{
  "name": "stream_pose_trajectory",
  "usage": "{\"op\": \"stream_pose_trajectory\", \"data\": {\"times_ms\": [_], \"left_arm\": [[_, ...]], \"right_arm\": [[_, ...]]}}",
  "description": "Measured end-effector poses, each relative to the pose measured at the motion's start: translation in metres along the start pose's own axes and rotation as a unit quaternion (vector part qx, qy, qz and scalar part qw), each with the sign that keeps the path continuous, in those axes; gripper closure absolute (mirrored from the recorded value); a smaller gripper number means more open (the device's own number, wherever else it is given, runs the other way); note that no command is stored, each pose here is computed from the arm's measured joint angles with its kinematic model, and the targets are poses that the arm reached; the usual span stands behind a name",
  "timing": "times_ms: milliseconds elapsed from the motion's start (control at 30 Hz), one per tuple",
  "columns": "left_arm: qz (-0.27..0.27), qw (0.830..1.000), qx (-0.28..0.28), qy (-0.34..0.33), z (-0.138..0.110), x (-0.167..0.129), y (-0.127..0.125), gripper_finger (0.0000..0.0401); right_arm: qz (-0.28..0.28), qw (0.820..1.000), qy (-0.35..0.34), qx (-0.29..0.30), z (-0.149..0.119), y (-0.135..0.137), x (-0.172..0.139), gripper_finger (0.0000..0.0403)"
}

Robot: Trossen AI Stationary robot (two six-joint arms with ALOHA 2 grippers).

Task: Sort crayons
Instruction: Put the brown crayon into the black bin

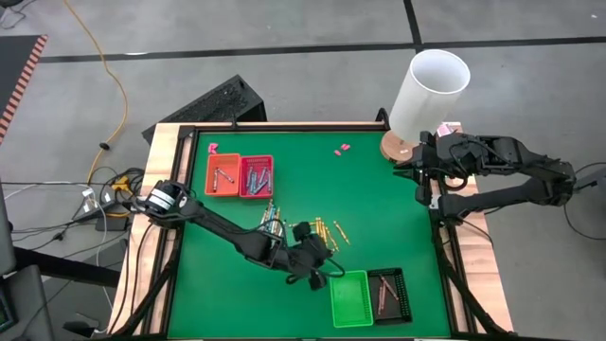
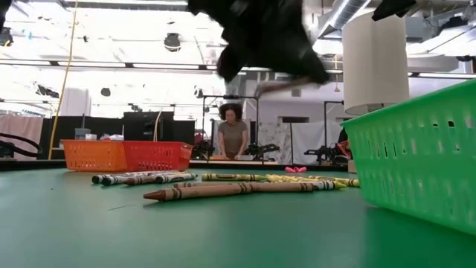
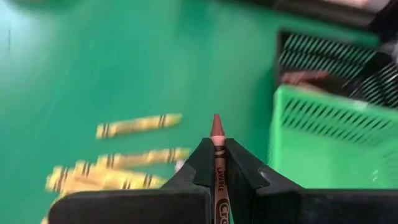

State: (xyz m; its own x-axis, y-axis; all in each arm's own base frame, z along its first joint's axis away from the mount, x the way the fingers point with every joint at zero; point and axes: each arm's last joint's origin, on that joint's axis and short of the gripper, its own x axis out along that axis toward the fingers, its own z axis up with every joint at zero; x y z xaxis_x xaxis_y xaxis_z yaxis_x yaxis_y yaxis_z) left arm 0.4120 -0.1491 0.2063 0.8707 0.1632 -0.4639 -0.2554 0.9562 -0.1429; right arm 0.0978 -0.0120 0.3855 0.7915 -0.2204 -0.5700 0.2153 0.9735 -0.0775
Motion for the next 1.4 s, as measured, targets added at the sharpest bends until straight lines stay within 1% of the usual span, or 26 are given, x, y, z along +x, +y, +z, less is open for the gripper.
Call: {"op": "stream_pose_trajectory", "data": {"times_ms": [200, 300, 367, 433, 500, 600, 667, 733, 800, 833, 967, 1067, 1133, 1267, 1400], "left_arm": [[-0.034, 0.994, 0.014, -0.104, 0.025, 0.001, -0.005, 0.0399], [-0.068, 0.985, 0.027, -0.157, 0.037, 0.001, -0.007, 0.0399], [-0.084, 0.978, 0.026, -0.190, 0.041, 0.005, -0.005, 0.0399], [-0.095, 0.974, 0.037, -0.204, 0.040, 0.009, -0.005, 0.0399], [-0.112, 0.966, 0.038, -0.231, 0.043, 0.016, -0.006, 0.0399], [-0.134, 0.957, 0.047, -0.251, 0.045, 0.028, -0.011, 0.0399], [-0.142, 0.958, 0.061, -0.243, 0.042, 0.039, -0.015, 0.0399], [-0.155, 0.953, 0.075, -0.248, 0.040, 0.054, -0.021, 0.0399], [-0.158, 0.952, 0.093, -0.247, 0.040, 0.064, -0.027, 0.0399], [-0.171, 0.945, 0.097, -0.260, 0.042, 0.069, -0.031, 0.0399], [-0.206, 0.931, 0.119, -0.275, 0.044, 0.090, -0.043, 0.0399], [-0.221, 0.925, 0.138, -0.277, 0.040, 0.106, -0.049, 0.0399], [-0.230, 0.919, 0.151, -0.283, 0.040, 0.112, -0.052, 0.0399], [-0.255, 0.902, 0.184, -0.297, 0.038, 0.120, -0.057, 0.0399], [-0.264, 0.893, 0.224, -0.287, 0.031, 0.128, -0.055, 0.0399]], "right_arm": [[0.000, 1.000, 0.000, 0.000, 0.000, 0.000, 0.000, 0.0335], [0.000, 1.000, -0.001, 0.000, 0.000, 0.000, 0.000, 0.0335], [0.000, 1.000, -0.001, 0.002, 0.000, 0.000, 0.000, 0.0335], [0.000, 1.000, -0.001, 0.004, 0.000, 0.000, 0.000, 0.0335], [0.000, 1.000, -0.001, 0.005, 0.000, 0.000, 0.000, 0.0335], [0.000, 1.000, 0.000, 0.005, 0.000, 0.000, 0.000, 0.0335], [0.000, 1.000, 0.000, 0.005, 0.000, 0.000, 0.000, 0.0335], [0.000, 1.000, -0.001, 0.005, 0.000, 0.000, 0.000, 0.0335], [0.000, 1.000, 0.000, 0.005, 0.000, 0.000, 0.000, 0.0335], [0.000, 1.000, 0.000, 0.005, 0.000, 0.000, 0.000, 0.0335], [0.000, 1.000, 0.000, 0.005, 0.000, 0.000, 0.000, 0.0335], [0.000, 1.000, 0.000, 0.005, 0.000, 0.000, 0.000, 0.0335], [0.000, 1.000, 0.000, 0.005, 0.000, 0.000, 0.000, 0.0335], [0.000, 1.000, 0.001, 0.005, 0.000, 0.000, 0.000, 0.0335], [0.000, 1.000, 0.001, 0.004, 0.000, 0.000, 0.000, 0.0335]]}}
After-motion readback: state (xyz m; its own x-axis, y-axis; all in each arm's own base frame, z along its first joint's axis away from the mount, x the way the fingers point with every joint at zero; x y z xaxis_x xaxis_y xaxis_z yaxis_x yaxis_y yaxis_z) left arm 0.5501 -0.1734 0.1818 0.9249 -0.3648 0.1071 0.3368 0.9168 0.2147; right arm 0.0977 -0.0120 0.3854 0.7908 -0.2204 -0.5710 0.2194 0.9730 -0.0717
